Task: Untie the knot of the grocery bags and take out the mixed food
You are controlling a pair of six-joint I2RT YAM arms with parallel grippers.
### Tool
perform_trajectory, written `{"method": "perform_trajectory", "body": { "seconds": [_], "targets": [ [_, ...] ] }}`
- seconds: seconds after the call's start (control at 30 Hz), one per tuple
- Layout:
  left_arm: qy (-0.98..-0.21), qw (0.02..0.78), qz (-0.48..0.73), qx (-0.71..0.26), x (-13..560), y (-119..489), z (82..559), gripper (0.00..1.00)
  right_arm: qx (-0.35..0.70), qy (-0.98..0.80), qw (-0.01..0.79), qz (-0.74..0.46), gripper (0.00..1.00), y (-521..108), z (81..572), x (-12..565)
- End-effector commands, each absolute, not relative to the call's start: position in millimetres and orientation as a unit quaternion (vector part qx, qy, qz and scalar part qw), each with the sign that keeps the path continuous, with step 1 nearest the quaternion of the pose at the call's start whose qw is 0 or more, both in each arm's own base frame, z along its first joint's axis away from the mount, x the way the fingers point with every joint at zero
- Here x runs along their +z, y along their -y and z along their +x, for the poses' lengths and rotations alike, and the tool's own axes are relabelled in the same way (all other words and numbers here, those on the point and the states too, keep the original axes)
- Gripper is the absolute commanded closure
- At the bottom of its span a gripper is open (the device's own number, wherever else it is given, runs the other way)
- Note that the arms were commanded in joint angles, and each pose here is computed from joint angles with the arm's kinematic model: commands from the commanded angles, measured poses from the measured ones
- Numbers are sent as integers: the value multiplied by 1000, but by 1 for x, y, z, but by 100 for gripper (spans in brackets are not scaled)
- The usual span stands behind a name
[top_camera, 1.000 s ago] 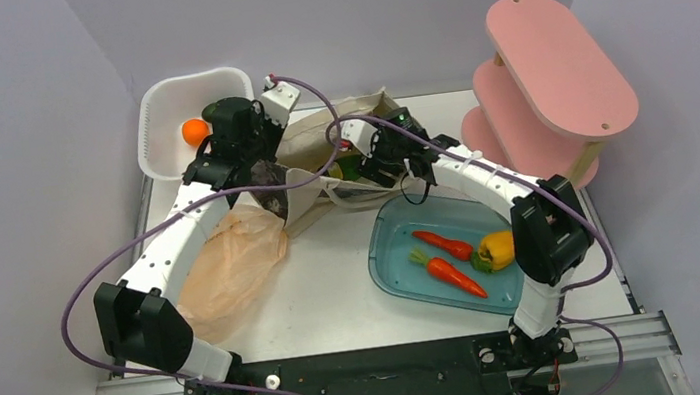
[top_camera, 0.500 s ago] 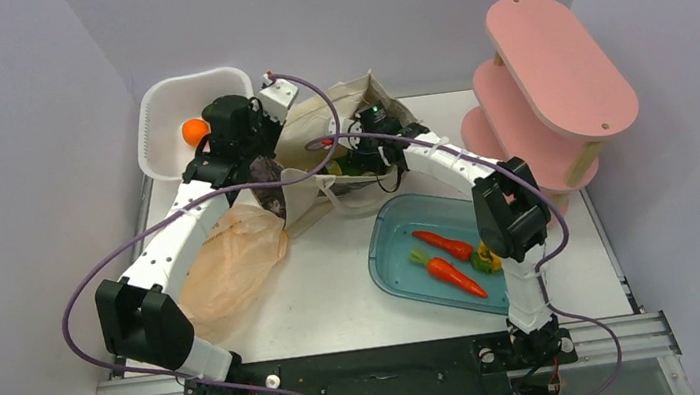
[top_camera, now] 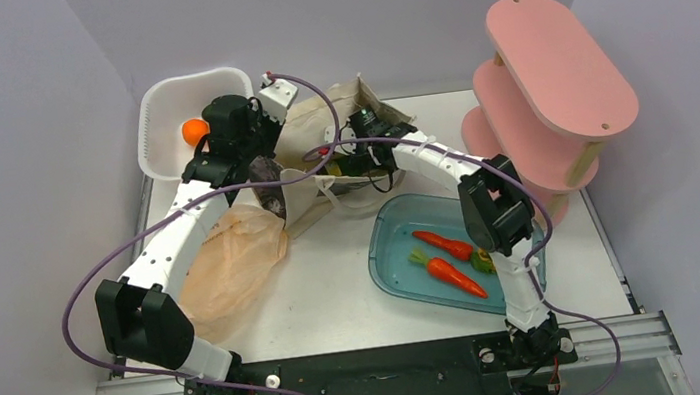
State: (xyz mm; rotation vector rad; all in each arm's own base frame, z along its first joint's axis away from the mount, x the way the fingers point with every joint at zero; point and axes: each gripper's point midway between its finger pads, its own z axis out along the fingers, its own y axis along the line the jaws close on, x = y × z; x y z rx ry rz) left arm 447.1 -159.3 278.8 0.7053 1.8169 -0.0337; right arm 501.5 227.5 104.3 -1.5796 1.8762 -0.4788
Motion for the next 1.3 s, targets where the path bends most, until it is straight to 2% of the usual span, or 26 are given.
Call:
{"method": "perform_trajectory", "body": {
  "seconds": [0.0,0.13,0.4,0.53,0.67,0.87,1.03,1.27],
  "targets": [
    [-757,584,291,-27,299,162,449,91,-125,-715,352,-591,100,-239,482,159],
    [-753,594,283,-21,304,160,451,90,-64,-723,384,-571,100,-254,467,190],
    [-714,639,284,-26,327,163,447,81,25,-753,413,-512,100,-263,448,224],
    [-656,704,270,-23,369,160,442,64,81,-787,415,-449,100,-261,448,237],
    [-592,741,313,-41,392,172,422,56,140,-811,411,-391,100,-254,450,248],
    [-524,743,407,-93,401,200,387,53,212,-821,408,-338,100,-255,446,265],
    [-453,711,519,-140,393,231,351,53,247,-821,416,-304,100,-256,444,282],
    [-476,688,538,-102,369,251,372,53,269,-809,446,-274,100,-260,447,310]
  ]
}}
